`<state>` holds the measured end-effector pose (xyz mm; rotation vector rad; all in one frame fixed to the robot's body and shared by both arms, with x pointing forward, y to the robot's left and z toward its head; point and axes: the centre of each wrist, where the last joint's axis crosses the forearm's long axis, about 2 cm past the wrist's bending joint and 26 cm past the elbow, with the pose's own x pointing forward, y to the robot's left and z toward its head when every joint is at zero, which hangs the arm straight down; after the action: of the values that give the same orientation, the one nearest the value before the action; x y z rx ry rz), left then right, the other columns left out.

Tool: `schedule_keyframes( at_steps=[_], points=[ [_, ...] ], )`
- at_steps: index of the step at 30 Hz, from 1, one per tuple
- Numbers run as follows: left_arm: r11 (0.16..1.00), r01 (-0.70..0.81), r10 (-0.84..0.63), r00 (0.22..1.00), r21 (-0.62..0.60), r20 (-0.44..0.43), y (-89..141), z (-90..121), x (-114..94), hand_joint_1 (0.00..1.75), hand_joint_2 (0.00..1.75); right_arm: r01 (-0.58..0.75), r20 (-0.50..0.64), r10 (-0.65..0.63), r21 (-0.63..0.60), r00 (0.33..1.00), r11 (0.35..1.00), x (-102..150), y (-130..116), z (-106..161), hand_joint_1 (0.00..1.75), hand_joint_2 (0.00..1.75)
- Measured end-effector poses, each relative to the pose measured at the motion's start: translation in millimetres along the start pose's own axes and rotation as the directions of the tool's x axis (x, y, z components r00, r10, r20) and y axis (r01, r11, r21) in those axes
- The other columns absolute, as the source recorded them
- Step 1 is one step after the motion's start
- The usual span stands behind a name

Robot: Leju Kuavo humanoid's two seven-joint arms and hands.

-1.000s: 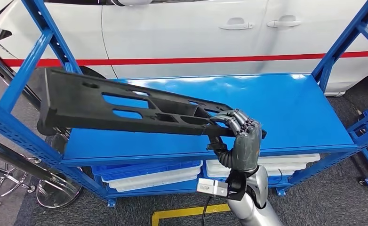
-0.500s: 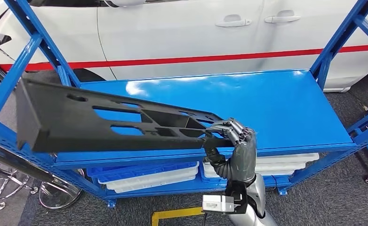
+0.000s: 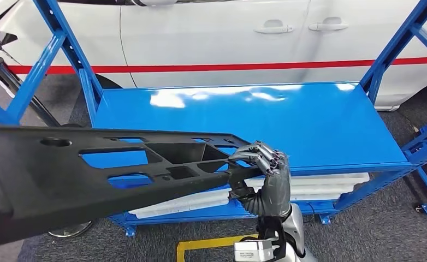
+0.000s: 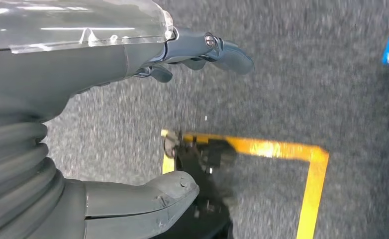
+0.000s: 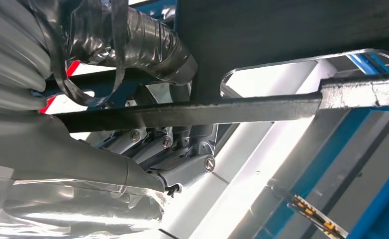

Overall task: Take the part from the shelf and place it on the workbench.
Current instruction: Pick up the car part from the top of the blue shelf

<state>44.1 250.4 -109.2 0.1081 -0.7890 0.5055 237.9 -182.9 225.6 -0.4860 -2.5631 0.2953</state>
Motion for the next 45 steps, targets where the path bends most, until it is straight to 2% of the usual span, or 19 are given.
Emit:
schedule_keyframes(
  at_steps=[14, 45],
  points=[
    [1.0, 0.001, -0.001, 1.0, -0.014, -0.005, 0.0, 1.7, -2.0, 0.0, 1.75, -0.015, -0.012, 0.016, 0.06, 1.0, 0.998, -1.4, -0.6, -0.6, 1.75, 1.75],
    [0.999, -0.002, 0.002, 1.0, -0.037, -0.002, 0.1, -0.6, 0.6, 0.0, 1.75, -0.042, -0.036, 0.045, 0.078, 0.998, 0.996, -5.3, -0.6, 2.8, 1.75, 1.75]
  ],
)
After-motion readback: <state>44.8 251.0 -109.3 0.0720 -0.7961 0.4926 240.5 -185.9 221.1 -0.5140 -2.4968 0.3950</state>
